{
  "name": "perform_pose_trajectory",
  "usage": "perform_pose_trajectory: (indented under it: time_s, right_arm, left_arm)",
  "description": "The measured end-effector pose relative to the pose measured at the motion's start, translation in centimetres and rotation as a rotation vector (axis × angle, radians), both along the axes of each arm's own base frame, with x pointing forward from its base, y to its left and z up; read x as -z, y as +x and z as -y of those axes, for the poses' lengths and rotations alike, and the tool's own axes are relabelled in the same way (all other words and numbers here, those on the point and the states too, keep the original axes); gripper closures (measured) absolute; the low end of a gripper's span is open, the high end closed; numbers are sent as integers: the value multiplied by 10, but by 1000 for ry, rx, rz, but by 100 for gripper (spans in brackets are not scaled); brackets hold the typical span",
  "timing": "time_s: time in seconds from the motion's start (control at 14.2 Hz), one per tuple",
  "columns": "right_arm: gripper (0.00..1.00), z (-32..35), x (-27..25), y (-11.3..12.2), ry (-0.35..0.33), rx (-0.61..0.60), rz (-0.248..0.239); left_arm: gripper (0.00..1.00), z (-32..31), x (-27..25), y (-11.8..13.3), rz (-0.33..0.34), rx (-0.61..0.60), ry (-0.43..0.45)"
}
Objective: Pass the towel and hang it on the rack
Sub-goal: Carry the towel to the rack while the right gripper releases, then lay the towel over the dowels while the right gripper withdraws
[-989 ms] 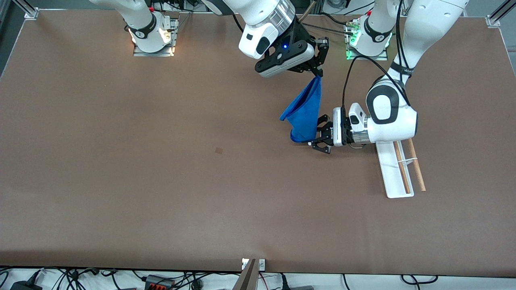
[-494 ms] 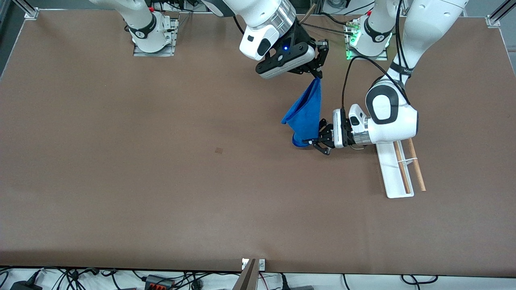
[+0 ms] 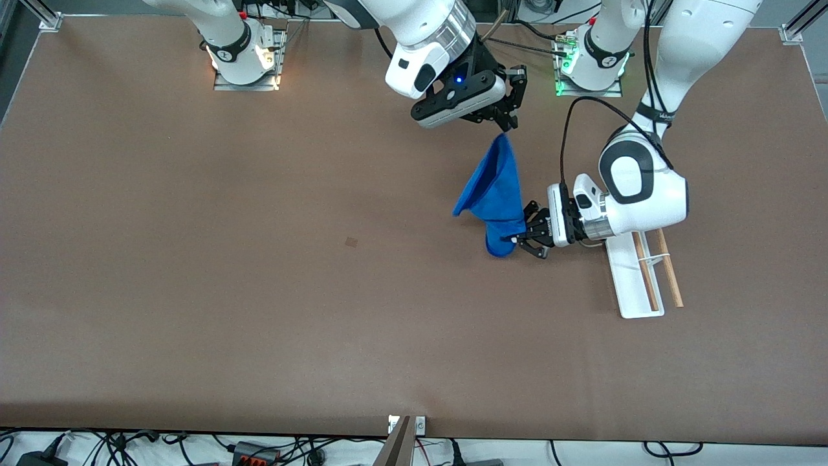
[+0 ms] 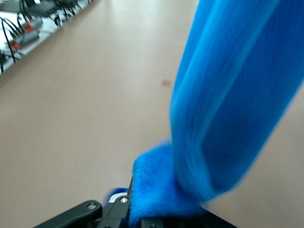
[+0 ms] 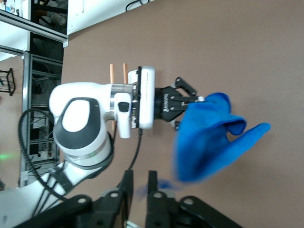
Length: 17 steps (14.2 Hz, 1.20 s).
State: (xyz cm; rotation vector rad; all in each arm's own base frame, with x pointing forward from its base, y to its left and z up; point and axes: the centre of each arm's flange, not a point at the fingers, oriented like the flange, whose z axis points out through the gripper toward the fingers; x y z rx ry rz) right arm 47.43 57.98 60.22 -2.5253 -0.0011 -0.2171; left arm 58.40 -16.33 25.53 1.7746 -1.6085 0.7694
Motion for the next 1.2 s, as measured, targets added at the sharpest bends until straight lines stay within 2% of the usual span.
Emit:
perform_pose_trajectory:
  time_s: [0.14,0.28,0.49,0.64,0.78,0.99,1.2]
  right_arm:
    - [53,2,2,2,-21,2,20]
    - [33,12,4,13,-56,18,41]
    - [3,45,11,42,-189,57,78]
    - [0,76,21,62,-331,89,81]
    - [0,115,31,88,-447,105,64]
    - [0,192,45,131,-562,86,-6]
    - [0,255,57,160,-628,123,-77]
  left_arm:
    - [97,-20,-12,7,-6,12,75]
    - [97,-47,-28,11,-39,-4,127]
    - [97,-112,-42,14,-94,-83,139]
    - [97,-149,-50,14,-120,-128,184]
    - [97,-173,-63,14,-146,-179,252]
    - [97,-195,-87,13,-161,-235,328]
    - [97,-227,-107,17,-160,-257,377]
